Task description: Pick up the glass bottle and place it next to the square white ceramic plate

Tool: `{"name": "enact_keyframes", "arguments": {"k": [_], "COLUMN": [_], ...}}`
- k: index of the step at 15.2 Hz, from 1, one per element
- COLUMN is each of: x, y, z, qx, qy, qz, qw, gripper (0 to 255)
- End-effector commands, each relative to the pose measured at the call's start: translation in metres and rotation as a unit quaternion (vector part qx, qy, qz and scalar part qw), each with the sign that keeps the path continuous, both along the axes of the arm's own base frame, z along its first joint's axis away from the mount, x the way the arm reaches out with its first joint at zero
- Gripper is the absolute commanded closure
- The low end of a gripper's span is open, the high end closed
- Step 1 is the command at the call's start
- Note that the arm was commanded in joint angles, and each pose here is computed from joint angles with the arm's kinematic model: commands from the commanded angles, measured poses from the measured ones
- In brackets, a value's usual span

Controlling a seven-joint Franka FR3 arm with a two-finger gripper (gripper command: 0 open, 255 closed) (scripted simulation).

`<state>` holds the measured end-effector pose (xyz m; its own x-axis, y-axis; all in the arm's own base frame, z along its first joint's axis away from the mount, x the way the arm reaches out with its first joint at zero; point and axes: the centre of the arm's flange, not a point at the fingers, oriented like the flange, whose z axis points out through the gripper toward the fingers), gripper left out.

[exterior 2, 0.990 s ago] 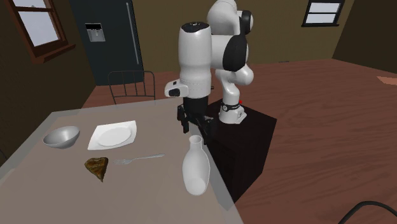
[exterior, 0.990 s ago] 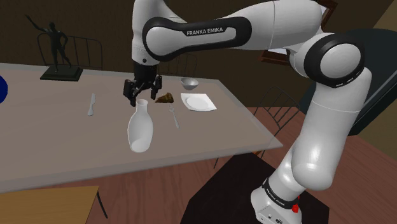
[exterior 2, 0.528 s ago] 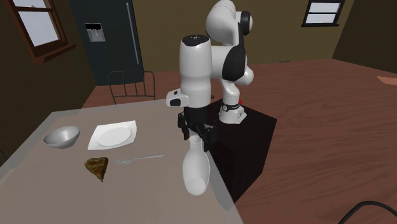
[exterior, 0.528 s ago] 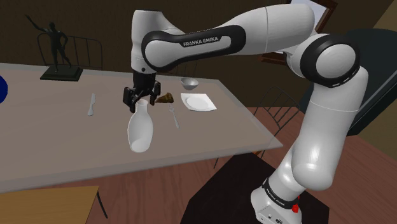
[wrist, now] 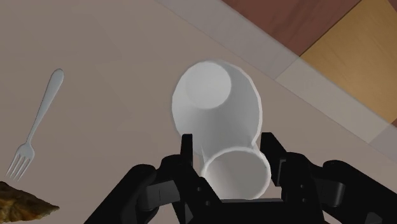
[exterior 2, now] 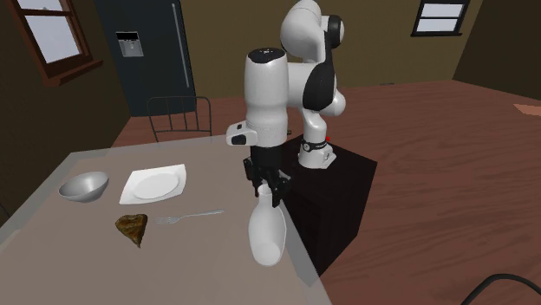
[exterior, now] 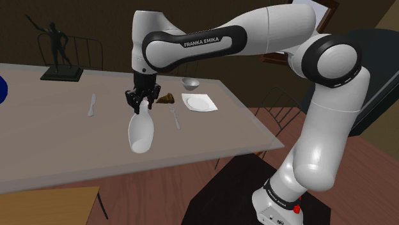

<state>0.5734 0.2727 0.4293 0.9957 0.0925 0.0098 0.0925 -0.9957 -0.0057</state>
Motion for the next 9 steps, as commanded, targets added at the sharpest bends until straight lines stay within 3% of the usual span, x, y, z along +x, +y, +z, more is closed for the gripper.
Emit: {"name": "enact_keyframes", "arguments": {"k": [1,9], "x": [0.000,0.000], "y": [0.000,0.000], "z": [0.000,0.010], "qx": [0.000,0.000], "qy": [0.000,0.000], "qz": [0.000,0.000], "qw": [1.0000,1.0000], "gripper": [255,255]}}
